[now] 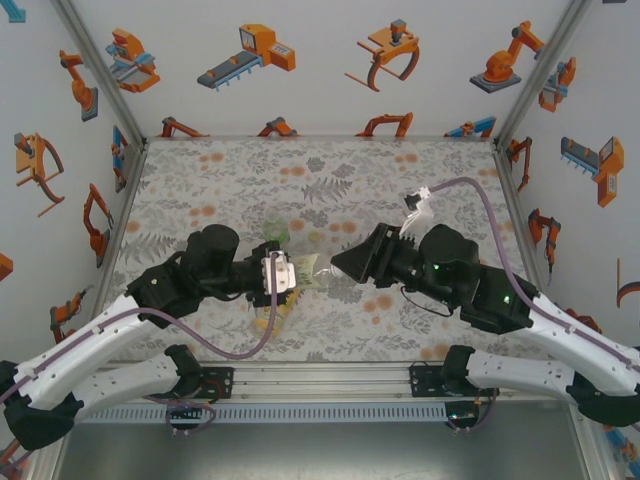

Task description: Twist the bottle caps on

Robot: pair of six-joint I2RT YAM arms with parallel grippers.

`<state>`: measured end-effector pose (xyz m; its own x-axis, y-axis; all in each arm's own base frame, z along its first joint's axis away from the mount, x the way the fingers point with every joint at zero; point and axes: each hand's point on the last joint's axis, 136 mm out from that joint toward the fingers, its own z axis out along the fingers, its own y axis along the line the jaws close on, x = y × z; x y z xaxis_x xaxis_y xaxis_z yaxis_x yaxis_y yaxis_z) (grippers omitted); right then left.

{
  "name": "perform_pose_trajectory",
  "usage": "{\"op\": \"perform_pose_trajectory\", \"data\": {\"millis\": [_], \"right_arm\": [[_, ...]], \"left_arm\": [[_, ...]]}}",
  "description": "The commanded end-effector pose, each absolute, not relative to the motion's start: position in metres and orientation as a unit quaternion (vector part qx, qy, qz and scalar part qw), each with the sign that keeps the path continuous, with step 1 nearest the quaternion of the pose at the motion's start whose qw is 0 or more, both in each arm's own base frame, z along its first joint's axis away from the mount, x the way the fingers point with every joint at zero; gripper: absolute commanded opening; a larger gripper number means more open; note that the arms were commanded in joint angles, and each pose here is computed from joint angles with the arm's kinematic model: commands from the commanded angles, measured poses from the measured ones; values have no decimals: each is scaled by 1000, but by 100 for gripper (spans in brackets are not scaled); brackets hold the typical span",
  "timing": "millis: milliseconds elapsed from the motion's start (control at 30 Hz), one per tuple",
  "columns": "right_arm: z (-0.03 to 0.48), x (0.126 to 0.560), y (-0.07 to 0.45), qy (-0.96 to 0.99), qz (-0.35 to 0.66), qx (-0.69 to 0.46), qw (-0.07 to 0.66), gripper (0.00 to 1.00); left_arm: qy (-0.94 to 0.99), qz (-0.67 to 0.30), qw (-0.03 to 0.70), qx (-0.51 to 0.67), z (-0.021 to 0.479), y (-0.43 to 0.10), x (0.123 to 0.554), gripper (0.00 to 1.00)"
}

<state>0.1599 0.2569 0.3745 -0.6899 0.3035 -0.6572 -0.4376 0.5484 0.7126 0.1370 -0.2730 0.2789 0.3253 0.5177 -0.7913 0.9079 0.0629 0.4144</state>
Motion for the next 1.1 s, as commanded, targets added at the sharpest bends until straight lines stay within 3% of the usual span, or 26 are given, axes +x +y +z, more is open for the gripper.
{"op": "perform_pose_trajectory", "data": {"millis": [0,200,433,633,900,1067], "right_arm": [[409,149,258,727,450,-187,484,52],[427,108,267,618,403,-415,532,52],[410,69,272,484,342,-607,529,54],[401,67,280,471,332,-639,510,52],[393,69,286,482,339,-634,501,39],[389,74,286,493,334,-626,503,43]], "left_arm": [[509,-231,496,664,294,-278,123,0],[509,-247,475,674,291,-275,113,0],[508,-255,469,676,292,-273,108,0],[504,-261,468,678,293,-271,104,0],[501,-265,465,680,292,-270,101,0],[500,-262,467,681,293,-269,101,0]]}}
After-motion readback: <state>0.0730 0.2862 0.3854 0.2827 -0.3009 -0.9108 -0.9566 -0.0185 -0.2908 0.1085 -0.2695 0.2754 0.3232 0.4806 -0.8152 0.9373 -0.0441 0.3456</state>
